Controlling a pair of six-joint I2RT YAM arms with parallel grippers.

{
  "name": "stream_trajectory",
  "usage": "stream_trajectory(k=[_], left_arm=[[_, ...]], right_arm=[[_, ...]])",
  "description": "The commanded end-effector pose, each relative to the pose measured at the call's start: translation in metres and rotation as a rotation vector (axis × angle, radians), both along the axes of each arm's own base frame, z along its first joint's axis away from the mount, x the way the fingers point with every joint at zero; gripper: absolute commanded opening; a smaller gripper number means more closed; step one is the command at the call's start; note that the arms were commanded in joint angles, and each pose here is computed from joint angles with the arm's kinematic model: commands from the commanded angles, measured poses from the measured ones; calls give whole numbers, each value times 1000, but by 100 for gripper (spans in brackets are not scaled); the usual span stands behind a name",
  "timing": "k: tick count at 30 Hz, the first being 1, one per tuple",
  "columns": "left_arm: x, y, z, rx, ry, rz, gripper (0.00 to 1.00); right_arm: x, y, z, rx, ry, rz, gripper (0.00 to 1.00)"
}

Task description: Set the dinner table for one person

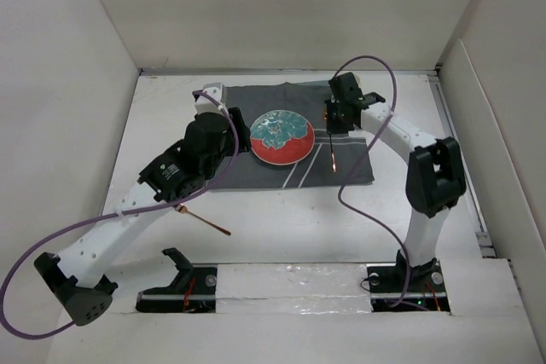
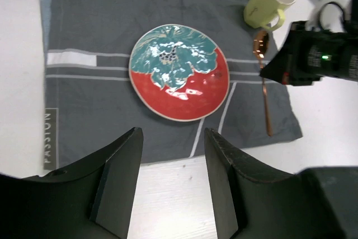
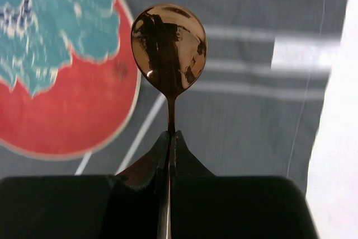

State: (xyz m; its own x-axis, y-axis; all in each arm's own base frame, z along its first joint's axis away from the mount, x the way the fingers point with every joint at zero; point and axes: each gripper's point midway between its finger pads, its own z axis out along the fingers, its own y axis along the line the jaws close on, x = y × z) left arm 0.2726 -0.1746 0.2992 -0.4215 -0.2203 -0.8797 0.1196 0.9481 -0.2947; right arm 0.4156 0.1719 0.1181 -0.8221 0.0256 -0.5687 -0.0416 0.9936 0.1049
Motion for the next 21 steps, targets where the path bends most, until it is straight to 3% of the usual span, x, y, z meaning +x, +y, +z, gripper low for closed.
stream_trajectory(k=[1,7,18,21], left_arm=[[16,-9,30,-123,-33,36,45],[42,-5,18,-227,23,2,42],[45,-3,-6,-183,91,23,42],[44,0,-11,-167,102,37,42]], right_arm=[[33,14,14,43,-60,136,0],[73,-1,-9,24,-27,96,0],[85,-5,-51,20,31,36,0],[88,-5,-53,20,30,23,4]])
